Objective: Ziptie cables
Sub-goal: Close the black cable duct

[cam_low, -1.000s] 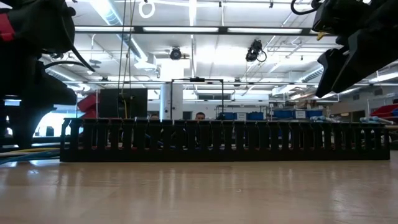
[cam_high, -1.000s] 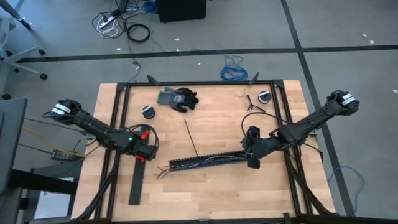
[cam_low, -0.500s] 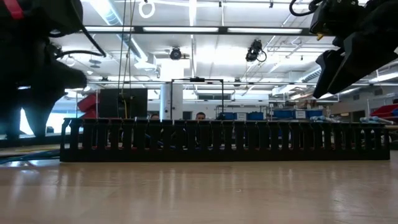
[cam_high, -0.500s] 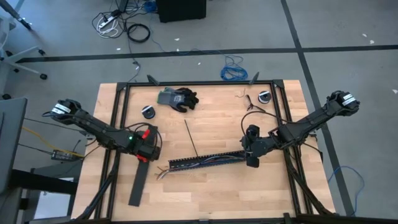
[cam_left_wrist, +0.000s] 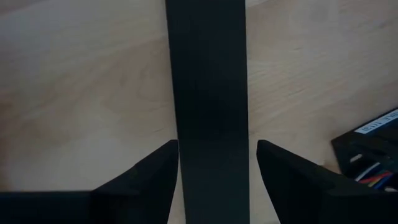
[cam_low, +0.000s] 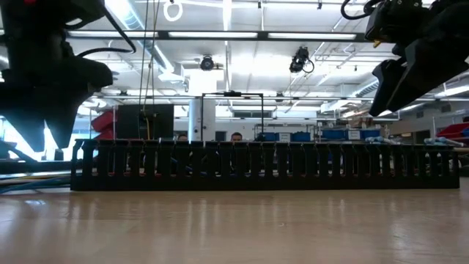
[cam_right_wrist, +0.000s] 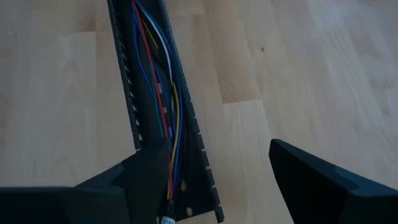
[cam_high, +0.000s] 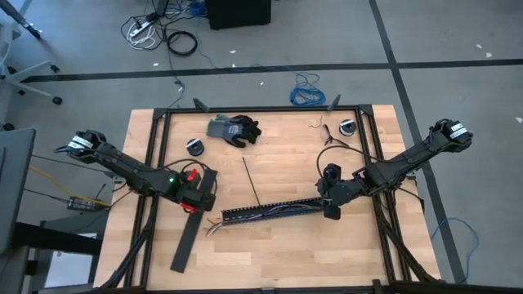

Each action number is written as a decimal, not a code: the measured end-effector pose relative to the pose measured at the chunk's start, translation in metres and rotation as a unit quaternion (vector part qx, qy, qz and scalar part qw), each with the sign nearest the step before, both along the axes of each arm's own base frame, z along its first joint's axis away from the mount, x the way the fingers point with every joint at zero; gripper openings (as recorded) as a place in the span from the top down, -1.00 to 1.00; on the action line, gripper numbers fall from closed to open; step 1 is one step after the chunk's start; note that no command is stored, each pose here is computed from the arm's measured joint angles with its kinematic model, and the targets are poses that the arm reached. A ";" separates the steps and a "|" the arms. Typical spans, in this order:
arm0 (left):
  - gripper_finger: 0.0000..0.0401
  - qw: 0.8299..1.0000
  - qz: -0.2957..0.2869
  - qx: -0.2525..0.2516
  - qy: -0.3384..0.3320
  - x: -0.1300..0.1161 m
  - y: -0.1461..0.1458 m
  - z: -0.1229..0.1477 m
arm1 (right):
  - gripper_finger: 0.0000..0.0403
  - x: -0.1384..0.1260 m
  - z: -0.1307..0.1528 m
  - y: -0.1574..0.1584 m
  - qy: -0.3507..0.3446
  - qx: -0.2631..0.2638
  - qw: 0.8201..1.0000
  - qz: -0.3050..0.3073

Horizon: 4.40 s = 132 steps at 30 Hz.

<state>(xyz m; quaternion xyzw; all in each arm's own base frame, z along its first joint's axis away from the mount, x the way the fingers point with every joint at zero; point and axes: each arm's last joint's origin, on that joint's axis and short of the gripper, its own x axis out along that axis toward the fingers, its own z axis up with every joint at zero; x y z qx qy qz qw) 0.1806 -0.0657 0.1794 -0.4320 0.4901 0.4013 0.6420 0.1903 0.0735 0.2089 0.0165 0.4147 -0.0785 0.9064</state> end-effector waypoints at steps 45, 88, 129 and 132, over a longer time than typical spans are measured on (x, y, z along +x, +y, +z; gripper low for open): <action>-0.07 0.997 -0.024 0.051 0.050 0.020 -0.006 -0.039 | -0.42 0.000 0.000 0.000 0.001 0.004 1.000 -0.005; 0.94 0.982 -0.174 0.069 0.007 0.056 -0.020 0.021 | -0.41 0.004 0.003 0.002 -0.024 0.012 1.000 0.000; 1.00 0.980 0.042 -0.142 0.132 -0.013 -0.153 -0.004 | -0.18 0.043 0.031 -0.054 -0.179 0.147 0.972 0.052; 1.00 0.981 0.036 -0.135 0.136 -0.015 -0.150 -0.013 | -0.18 0.043 0.031 -0.054 -0.177 0.147 0.972 0.051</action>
